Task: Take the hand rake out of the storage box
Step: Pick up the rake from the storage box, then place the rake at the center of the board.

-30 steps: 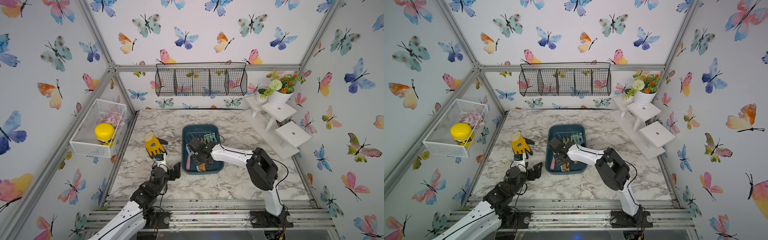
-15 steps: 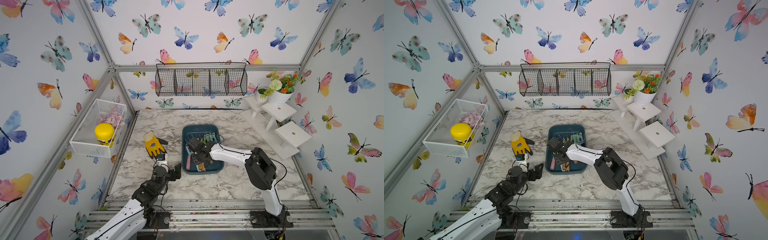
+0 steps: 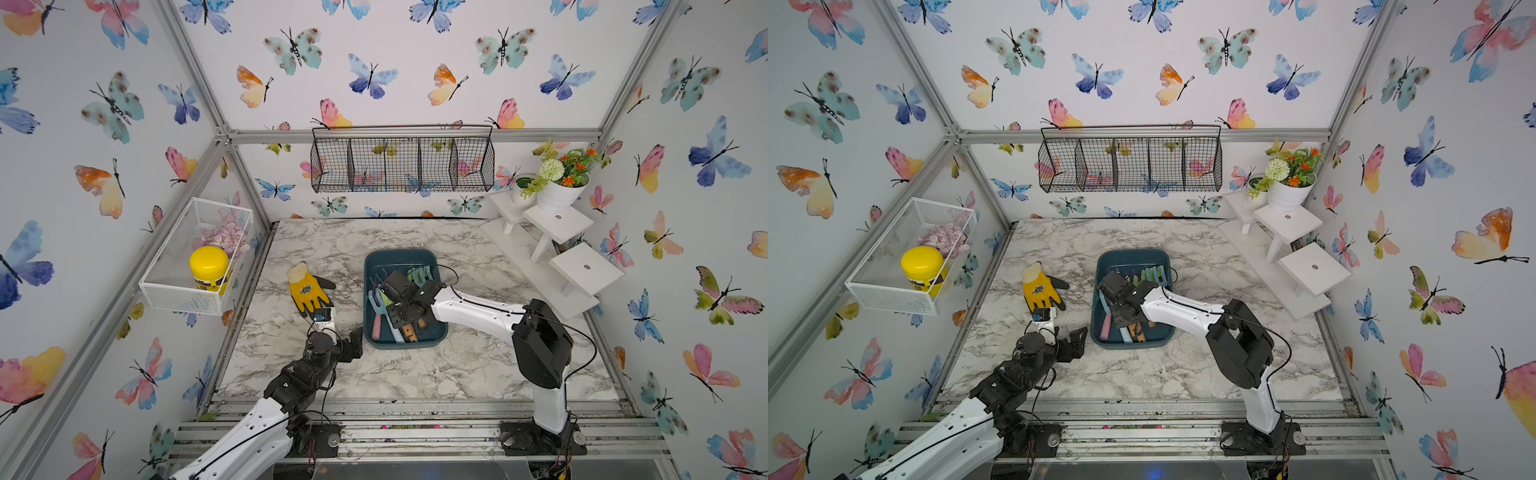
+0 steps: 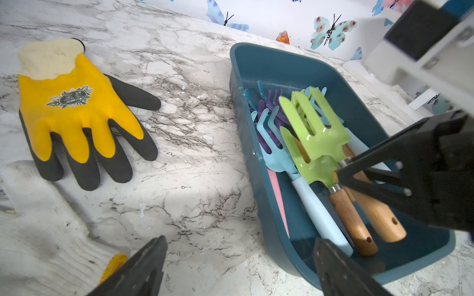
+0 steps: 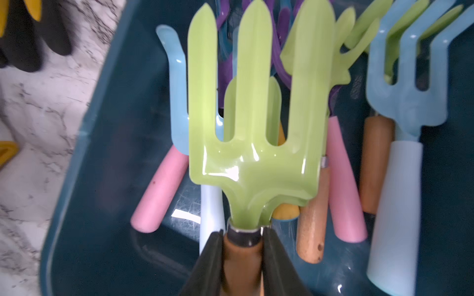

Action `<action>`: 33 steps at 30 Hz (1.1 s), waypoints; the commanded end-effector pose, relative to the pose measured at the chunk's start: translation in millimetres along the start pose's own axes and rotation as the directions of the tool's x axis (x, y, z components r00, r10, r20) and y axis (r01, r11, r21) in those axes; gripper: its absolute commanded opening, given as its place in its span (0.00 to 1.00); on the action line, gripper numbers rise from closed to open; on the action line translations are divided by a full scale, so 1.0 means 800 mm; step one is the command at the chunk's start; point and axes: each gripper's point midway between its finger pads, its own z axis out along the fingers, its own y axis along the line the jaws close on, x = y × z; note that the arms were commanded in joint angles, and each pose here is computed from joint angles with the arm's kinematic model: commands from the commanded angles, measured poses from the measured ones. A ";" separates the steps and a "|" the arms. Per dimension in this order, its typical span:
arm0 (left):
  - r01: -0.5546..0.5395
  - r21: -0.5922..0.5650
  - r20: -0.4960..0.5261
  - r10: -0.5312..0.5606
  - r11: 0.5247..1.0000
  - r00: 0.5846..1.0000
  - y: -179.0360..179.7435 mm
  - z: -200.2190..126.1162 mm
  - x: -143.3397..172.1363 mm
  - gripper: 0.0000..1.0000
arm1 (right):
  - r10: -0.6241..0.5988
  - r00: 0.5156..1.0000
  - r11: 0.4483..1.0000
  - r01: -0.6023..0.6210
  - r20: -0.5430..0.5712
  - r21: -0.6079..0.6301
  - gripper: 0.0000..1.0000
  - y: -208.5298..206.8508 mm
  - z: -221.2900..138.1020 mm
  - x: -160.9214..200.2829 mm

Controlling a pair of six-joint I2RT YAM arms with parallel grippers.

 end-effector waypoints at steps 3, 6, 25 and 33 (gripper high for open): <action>-0.006 0.037 0.029 0.004 0.999 1.000 -0.012 -0.003 -0.016 0.95 | -0.003 0.997 1.000 0.003 0.074 0.000 0.25 -0.003 -0.028 -0.016; -0.005 0.037 0.028 0.004 0.999 1.000 -0.013 -0.002 -0.016 0.95 | -0.004 0.996 1.000 0.002 0.091 0.016 0.25 -0.008 -0.036 -0.021; -0.015 0.060 0.024 0.013 0.998 1.000 -0.017 -0.002 -0.014 0.95 | 0.106 0.982 0.989 -0.120 0.155 0.086 0.27 -0.165 -0.049 -0.068; -0.027 0.077 0.002 0.027 0.997 1.000 -0.023 0.002 -0.011 0.95 | 0.133 0.978 0.982 -0.152 0.159 0.110 0.27 -0.243 -0.029 -0.098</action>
